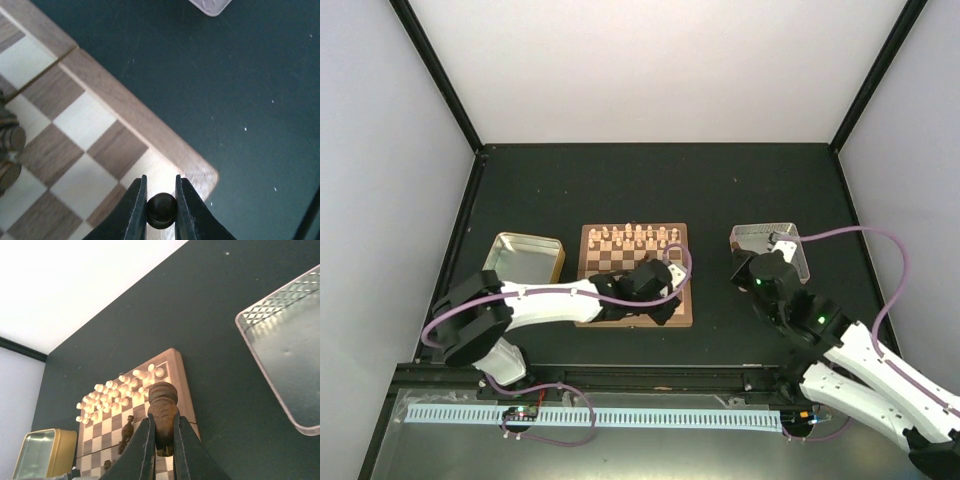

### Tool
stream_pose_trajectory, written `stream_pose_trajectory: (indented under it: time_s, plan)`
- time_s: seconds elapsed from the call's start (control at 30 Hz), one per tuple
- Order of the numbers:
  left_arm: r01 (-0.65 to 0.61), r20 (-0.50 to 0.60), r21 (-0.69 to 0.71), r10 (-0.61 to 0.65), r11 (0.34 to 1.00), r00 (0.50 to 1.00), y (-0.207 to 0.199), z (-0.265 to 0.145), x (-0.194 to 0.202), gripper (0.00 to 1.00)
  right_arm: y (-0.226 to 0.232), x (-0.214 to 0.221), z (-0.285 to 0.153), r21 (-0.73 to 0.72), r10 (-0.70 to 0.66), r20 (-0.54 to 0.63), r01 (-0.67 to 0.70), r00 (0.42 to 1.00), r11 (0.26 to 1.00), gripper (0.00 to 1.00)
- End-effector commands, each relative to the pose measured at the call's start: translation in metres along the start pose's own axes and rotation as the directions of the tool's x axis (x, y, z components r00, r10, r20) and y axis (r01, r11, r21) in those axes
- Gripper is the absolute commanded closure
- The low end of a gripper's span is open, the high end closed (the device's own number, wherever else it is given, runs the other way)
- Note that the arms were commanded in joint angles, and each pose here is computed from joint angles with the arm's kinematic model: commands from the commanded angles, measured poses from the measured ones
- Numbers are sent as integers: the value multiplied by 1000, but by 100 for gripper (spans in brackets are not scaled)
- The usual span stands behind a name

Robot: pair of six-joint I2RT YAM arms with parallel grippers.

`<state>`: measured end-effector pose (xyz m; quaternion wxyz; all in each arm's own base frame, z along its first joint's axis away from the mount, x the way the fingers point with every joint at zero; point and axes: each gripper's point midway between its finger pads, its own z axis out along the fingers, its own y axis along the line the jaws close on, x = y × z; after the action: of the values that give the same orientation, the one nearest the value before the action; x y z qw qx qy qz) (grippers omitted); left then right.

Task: Set up the chess pieces on the board
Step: Place the chess piece on the chessboard.

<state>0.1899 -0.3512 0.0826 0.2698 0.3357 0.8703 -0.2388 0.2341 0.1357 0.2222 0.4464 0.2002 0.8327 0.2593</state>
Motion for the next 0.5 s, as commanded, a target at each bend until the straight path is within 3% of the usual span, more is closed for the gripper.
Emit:
stream_pose_trajectory:
  time_s: [0.0, 0.47]
  plan:
    - [-56, 112, -22, 58, 998, 992, -9, 11, -39, 98, -33, -11, -12, 116, 0, 74, -9, 997, 993, 95]
    - [-61, 33, -101, 65, 993, 997, 7, 42, -23, 95, -32, -13, -15, 95, 18, 85, -27, 996, 995, 95]
